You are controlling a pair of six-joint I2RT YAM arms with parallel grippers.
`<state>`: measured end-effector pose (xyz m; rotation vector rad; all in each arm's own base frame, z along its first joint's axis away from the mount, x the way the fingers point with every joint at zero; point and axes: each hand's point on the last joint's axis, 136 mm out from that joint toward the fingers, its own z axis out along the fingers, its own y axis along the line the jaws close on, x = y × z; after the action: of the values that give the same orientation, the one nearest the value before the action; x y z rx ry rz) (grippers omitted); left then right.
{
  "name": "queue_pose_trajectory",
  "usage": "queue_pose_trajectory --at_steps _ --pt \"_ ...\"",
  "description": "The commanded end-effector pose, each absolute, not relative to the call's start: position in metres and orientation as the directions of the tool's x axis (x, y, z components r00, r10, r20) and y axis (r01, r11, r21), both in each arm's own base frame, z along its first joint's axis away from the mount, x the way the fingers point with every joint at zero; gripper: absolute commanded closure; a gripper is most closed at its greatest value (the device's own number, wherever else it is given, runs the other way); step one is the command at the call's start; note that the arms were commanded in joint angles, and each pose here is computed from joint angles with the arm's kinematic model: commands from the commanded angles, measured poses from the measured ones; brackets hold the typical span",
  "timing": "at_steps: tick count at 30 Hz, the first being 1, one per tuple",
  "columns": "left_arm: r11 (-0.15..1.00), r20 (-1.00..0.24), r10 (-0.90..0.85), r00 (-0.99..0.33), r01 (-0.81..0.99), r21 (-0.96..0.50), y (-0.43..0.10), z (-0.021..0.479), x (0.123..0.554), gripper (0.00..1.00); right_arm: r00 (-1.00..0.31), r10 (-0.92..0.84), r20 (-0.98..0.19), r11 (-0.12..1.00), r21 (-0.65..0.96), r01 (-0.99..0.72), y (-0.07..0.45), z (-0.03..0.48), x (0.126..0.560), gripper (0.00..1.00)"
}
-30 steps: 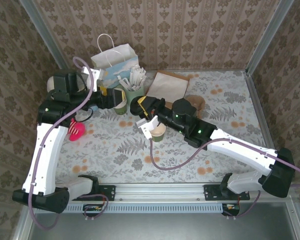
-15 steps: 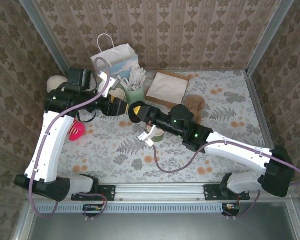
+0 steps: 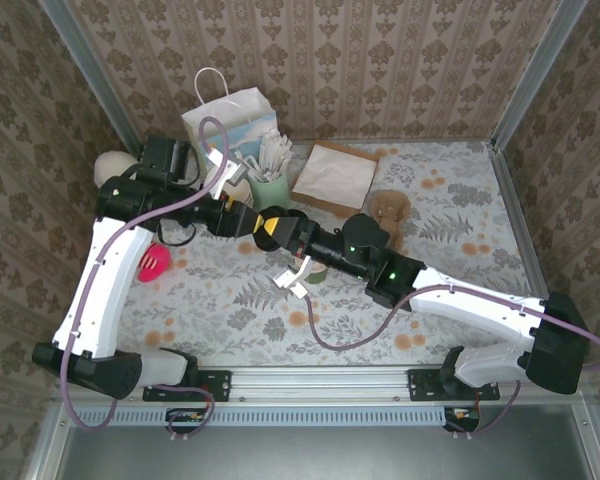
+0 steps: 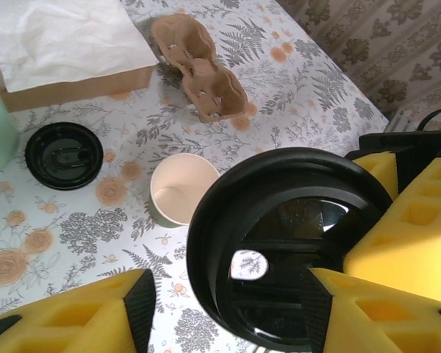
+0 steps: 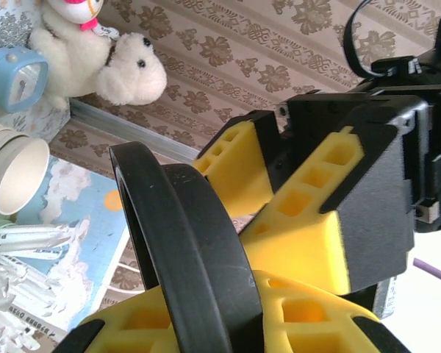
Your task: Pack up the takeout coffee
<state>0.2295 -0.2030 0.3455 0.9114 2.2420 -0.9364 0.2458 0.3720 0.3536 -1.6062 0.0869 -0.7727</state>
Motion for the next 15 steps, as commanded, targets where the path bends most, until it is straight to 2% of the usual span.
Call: queue_pose_trajectory --at_steps 1,7,15 --pt "0.467 -0.665 0.409 -0.624 0.77 -0.435 -0.209 0.338 0.22 0.49 0.778 -0.477 0.409 -0.127 -0.908 0.399 0.373 0.375 0.233 0.95" --pt "0.44 -0.662 0.409 -0.628 0.771 -0.46 -0.214 0.338 0.222 0.56 0.789 -0.461 0.406 -0.124 -0.91 0.395 0.378 0.372 0.228 0.95" --pt "0.408 -0.653 0.44 -0.617 0.785 -0.466 -0.214 0.328 0.214 0.57 0.789 -0.46 0.408 -0.112 -0.908 0.404 0.381 0.377 0.226 0.95"
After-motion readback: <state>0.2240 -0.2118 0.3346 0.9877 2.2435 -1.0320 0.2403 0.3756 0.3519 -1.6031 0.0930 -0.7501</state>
